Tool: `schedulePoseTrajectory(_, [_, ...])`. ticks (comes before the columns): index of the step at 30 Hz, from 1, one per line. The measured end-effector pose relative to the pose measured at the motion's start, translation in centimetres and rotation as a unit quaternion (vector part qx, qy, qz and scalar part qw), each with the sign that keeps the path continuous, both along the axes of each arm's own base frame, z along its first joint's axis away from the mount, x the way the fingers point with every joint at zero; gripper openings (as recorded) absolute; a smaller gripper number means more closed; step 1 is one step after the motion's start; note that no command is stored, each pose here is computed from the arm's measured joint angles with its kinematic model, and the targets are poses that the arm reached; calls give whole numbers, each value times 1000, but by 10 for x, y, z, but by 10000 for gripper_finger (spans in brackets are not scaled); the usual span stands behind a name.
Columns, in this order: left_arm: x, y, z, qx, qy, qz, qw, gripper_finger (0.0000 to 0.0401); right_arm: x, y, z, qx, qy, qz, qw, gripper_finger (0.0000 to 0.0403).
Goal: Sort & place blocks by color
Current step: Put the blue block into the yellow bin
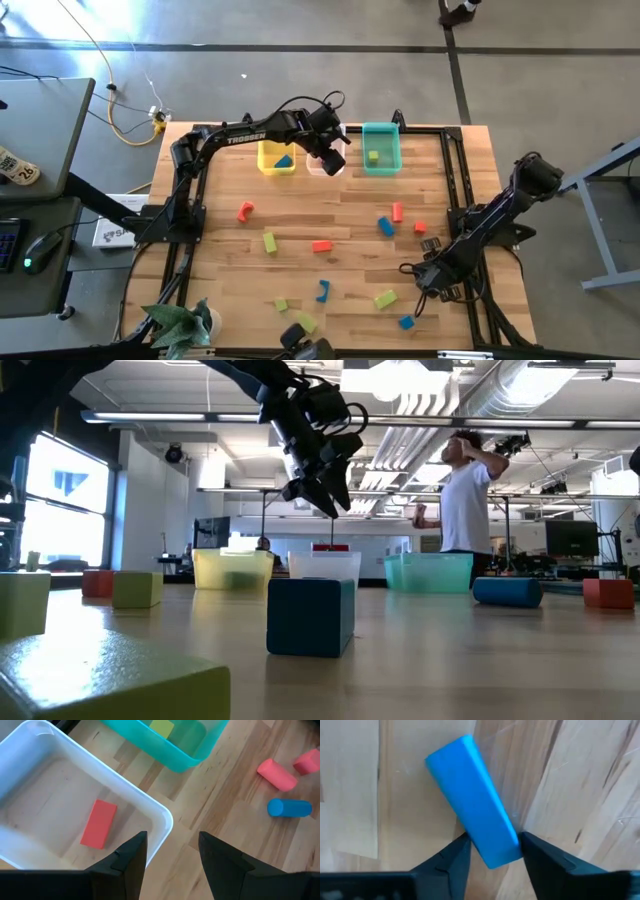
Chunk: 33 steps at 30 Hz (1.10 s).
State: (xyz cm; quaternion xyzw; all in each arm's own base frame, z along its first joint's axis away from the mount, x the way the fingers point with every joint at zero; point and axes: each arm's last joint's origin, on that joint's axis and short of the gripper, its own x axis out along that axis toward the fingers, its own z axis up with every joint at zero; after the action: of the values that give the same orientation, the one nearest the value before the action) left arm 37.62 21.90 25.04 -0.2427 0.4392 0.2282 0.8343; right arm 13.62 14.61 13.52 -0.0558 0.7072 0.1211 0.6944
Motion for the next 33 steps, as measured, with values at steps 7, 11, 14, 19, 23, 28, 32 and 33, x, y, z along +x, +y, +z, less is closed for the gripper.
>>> schedulePoseTrajectory(7, [0, 0, 0, 0, 0, 0, 1000, 168, 2, 1, 2, 12, 2, 1, 1000, 79])
schedulePoseTrajectory(11, [0, 0, 0, 0, 0, 0, 1000, 168, 5, 1, 2, 23, 6, -30, 999, 75])
schedulePoseTrajectory(14, [0, -1, 0, -8, -5, -6, 1000, 168, 7, -1, 2, 24, 7, -71, 997, 75])
schedulePoseTrajectory(19, [1, -2, 0, -15, -9, -13, 1000, 168, 13, -4, 8, 33, -26, -150, 988, 75])
schedulePoseTrajectory(23, [3, -5, 0, -17, -10, -17, 1000, 168, 17, -9, 18, 40, -73, -223, 971, 75])
schedulePoseTrajectory(28, [6, -12, 0, -51, -26, -25, 998, 168, 25, -18, 31, 54, -144, -309, 939, 75])
schedulePoseTrajectory(32, [11, -20, 1, -76, -37, -37, 996, 168, 31, -29, 41, 56, -194, -356, 912, 75])
schedulePoseTrajectory(33, [12, -22, 1, -81, -40, -43, 995, 168, 33, -32, 44, 58, -208, -366, 905, 75])
